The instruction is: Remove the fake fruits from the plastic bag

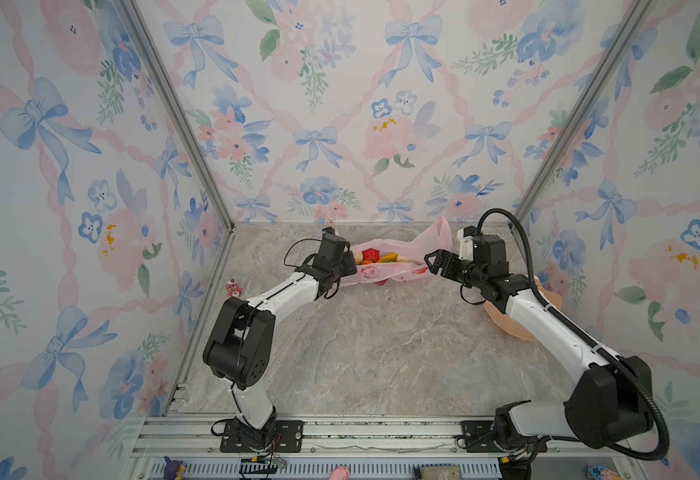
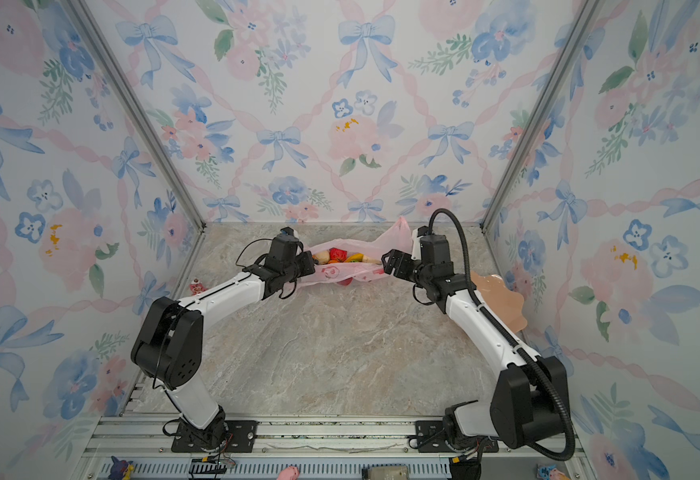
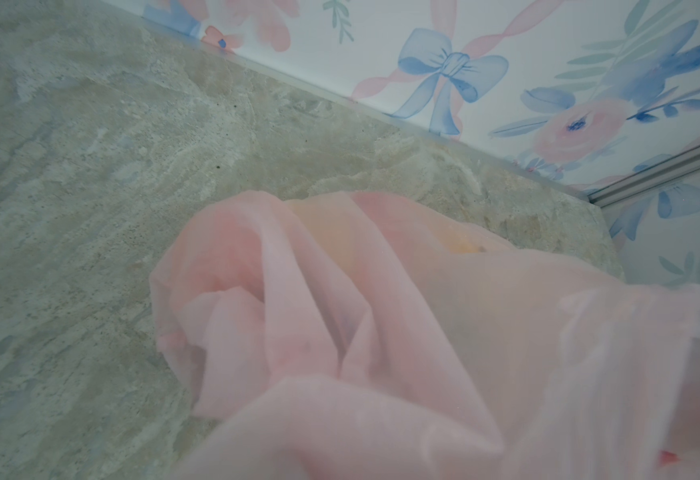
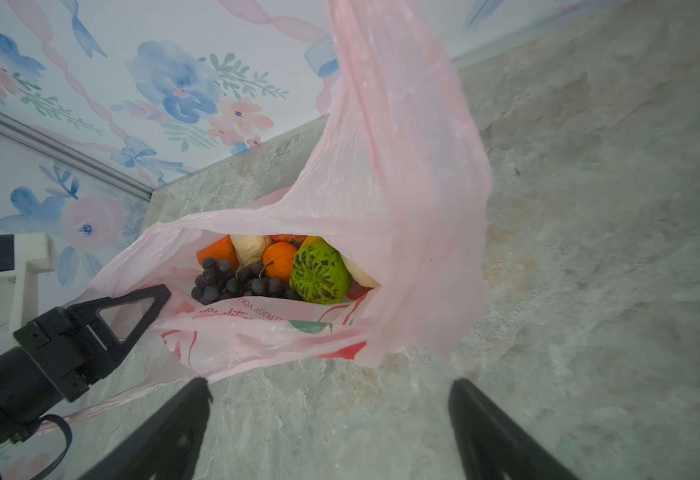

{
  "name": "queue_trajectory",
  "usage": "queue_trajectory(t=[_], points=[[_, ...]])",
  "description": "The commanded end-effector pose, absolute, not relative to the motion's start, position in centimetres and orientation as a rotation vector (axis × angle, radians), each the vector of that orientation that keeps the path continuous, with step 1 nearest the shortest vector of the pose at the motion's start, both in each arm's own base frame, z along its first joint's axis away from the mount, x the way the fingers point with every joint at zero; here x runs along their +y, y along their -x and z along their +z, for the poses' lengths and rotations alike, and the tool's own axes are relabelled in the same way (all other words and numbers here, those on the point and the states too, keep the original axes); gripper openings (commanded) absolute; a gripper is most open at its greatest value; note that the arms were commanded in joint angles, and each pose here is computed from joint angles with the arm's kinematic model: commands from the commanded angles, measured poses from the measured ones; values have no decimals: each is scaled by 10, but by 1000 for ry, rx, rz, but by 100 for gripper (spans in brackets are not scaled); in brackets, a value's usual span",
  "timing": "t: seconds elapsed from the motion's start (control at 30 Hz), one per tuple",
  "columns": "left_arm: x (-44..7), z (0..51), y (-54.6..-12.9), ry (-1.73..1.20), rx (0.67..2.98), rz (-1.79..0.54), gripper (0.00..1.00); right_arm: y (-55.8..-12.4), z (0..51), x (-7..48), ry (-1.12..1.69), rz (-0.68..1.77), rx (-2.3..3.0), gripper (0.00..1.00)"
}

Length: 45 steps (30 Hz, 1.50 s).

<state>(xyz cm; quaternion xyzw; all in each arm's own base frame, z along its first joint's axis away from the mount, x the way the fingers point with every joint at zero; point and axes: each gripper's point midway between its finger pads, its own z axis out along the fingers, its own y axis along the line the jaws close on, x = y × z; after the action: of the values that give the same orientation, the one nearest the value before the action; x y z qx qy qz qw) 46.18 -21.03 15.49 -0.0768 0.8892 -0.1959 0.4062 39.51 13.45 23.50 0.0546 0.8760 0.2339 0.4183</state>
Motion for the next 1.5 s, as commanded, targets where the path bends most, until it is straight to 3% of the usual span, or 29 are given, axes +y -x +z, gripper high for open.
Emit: queue_trajectory(t=[0.0, 0.23, 0.5, 0.73, 1.0, 1.33, 1.47], points=[[-210, 155, -469, 170, 2249, -451, 0, -371, 251, 102, -23, 232, 2248, 94], [-214, 159, -467, 145, 2247, -458, 0, -360, 295, 143, 296, 60, 2198, 92], [-215, 156, -462, 125, 2262, -453, 0, -405, 238, 190, 417, 62, 2369, 95], [-213, 152, -455, 102, 2278, -449, 0, -443, 196, 188, 429, -143, 2468, 95], [-216, 147, -449, 58, 2297, -467, 0, -475, 180, 175, 422, -407, 2445, 100], [-217, 134, -437, 40, 2328, -477, 0, -493, 160, 190, 472, -419, 2471, 100], [-217, 138, -437, 38, 2320, -477, 0, -499, 140, 190, 492, -449, 2512, 95]])
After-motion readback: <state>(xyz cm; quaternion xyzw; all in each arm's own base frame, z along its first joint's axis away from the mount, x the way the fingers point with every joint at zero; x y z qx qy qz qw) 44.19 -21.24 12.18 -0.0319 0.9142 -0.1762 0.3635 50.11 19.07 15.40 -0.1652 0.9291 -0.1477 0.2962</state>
